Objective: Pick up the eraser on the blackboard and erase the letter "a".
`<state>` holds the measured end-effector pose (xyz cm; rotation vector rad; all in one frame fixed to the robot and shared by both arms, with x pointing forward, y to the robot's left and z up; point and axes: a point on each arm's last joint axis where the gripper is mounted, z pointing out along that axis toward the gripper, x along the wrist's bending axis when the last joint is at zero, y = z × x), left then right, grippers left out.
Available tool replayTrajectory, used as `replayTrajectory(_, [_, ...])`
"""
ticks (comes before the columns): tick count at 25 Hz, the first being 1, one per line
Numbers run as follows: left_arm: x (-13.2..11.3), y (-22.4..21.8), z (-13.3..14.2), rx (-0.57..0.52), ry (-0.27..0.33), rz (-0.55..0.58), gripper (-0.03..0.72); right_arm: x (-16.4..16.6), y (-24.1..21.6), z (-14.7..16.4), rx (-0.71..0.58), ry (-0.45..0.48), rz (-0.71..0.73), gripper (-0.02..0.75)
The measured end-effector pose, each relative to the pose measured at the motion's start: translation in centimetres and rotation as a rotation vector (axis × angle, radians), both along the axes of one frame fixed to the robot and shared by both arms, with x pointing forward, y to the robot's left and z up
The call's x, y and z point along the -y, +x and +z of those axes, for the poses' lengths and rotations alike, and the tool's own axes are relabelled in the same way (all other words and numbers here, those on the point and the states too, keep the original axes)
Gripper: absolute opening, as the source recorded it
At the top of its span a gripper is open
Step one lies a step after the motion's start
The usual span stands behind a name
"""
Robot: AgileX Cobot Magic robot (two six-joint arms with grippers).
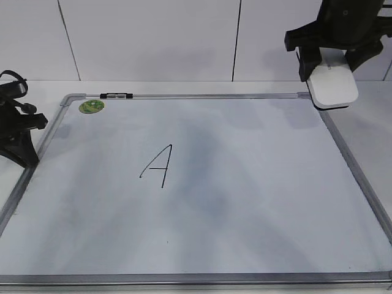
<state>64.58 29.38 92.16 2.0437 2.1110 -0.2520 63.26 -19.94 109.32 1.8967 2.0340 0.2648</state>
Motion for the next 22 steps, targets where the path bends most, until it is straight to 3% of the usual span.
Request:
replayTrajectory(6, [0.0,0.0,0.0,0.000,-0.002,0.001,0.014,2.0,0.8,-1.1,-0.053,0.078,-0.039,0.535])
replayTrajectory(15, [0.0,0.0,0.0,0.000,-0.003,0.002,0.014,4.8,1.0,-6.8,-0.233,0.057,-0.094,0.535])
replayTrajectory(22, [0.0,0.0,0.0,0.000,-0.005,0.003,0.014,4.7,1.8,-10.0,-0.308,0.064,-0.094,0.535])
